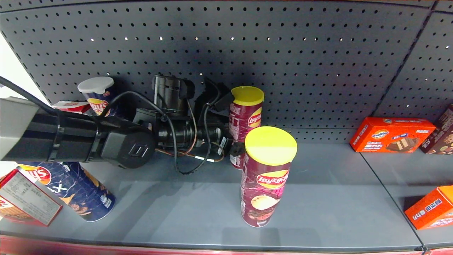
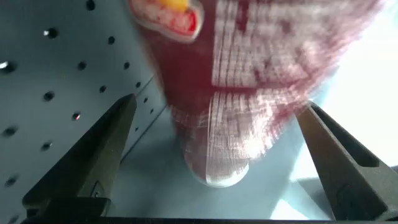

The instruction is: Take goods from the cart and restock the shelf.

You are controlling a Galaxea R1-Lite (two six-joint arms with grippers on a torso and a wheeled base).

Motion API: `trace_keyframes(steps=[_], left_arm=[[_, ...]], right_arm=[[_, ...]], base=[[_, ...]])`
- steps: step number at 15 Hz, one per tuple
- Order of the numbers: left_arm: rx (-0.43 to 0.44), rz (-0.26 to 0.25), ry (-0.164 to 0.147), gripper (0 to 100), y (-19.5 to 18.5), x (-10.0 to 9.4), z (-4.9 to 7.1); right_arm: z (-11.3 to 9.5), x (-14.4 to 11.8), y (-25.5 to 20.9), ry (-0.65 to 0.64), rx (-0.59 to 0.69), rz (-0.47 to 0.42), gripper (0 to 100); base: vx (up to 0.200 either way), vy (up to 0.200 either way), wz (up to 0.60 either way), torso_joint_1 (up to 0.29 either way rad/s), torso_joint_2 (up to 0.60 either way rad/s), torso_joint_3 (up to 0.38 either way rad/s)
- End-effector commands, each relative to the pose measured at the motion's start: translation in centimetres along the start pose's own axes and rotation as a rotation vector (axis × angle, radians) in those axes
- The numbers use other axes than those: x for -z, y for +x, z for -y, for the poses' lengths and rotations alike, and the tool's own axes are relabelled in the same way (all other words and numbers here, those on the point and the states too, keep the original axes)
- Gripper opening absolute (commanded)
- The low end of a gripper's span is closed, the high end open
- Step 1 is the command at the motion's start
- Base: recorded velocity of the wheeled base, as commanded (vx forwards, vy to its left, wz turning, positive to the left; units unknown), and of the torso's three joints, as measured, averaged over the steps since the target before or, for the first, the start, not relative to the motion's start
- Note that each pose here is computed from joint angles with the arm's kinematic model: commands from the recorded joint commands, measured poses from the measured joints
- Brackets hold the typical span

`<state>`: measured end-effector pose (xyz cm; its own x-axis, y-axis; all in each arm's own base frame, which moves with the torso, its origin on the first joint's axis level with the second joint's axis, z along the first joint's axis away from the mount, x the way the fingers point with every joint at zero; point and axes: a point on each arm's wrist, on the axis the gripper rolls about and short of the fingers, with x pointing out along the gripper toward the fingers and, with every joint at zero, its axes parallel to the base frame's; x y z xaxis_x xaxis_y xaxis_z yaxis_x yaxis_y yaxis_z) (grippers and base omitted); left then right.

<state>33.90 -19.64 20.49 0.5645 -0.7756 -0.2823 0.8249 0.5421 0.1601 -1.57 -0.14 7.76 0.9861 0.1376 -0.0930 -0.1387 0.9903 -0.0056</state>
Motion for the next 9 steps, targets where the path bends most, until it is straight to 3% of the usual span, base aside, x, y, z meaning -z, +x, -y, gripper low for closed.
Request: trace_keyframes(steps=[1, 5, 9], left_arm=[[-0.023, 0.016, 0.009, 100, -2.5, -0.8, 0.4], [-0.041, -0.004, 0.020, 100, -4.6, 0.0, 1.6], [-0.131, -0.044, 0.008, 100, -4.6, 0.7, 1.9]], right_arm=[[0.0, 0.0, 0.0, 0.000, -0.001, -0.002, 100], [0.0, 0.0, 0.0, 0.000, -0.001, -0.002, 100], [0.0, 0.0, 0.0, 0.000, -0.001, -0.002, 100]], base=[[0.000, 0.000, 0.00, 0.000, 0.00, 0.000], [0.000, 0.000, 0.00, 0.000, 0.00, 0.000], [0.000, 0.000, 0.00, 0.000, 0.00, 0.000]])
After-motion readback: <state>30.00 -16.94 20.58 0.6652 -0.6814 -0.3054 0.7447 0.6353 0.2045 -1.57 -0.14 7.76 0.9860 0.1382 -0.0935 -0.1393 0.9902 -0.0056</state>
